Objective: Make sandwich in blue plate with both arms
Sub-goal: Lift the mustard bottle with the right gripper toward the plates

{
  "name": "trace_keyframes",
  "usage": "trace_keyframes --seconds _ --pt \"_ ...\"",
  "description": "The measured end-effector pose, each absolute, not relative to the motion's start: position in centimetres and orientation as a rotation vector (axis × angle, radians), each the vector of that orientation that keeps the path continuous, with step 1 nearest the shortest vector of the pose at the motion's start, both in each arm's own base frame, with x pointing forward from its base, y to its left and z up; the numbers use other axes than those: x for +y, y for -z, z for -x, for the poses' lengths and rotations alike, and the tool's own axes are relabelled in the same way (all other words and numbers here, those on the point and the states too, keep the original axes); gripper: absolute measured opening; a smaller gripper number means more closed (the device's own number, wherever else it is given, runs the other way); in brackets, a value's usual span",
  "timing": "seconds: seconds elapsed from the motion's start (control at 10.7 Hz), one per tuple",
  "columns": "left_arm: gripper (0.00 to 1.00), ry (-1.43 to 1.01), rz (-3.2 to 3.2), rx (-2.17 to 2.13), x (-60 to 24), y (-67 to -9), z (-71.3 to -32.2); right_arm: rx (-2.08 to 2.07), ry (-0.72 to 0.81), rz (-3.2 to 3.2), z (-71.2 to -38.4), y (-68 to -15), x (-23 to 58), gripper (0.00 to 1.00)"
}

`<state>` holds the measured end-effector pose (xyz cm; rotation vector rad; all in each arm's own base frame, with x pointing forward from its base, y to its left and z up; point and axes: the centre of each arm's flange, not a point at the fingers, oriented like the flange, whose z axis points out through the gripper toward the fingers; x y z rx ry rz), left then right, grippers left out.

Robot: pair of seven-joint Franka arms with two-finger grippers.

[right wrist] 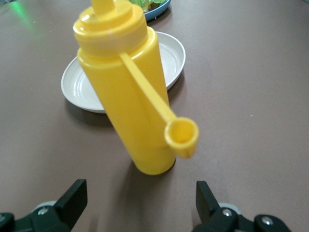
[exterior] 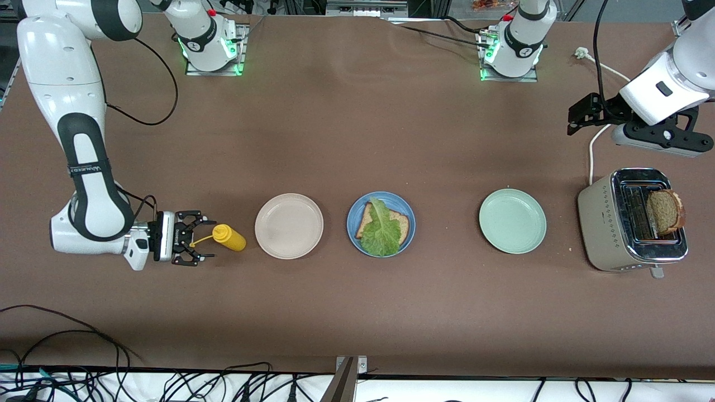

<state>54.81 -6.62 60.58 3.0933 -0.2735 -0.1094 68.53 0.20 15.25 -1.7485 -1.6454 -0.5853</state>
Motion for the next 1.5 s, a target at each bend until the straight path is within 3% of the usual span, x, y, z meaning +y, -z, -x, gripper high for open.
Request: trace_keyframes --seconds 0.84,1.03,1.12,1.4,1.5 --pt "1.00 0.127 -3.093 -0.273 -6.6 -60.5 -54.7 -1.604 0.672 1.700 -68.6 -13.1 4.4 1.00" --pt "1.00 0.137 -3.092 -0.279 -6.8 -60.4 -54.6 -1.587 0.688 1.702 -68.6 -13.0 4.9 0.95" --pt "1.00 0.138 -3.092 -0.286 -7.0 -60.4 -54.5 -1.591 0.691 1.713 -68.7 -12.9 5.0 0.89" --pt "1.00 0.139 -3.091 -0.289 -7.1 -60.5 -54.5 -1.590 0.687 1.746 -68.9 -12.8 5.6 0.47" --pt "1.00 0.137 -3.091 -0.291 -7.2 -60.5 -54.5 -1.576 0.675 1.759 -69.0 -13.0 6.1 0.44"
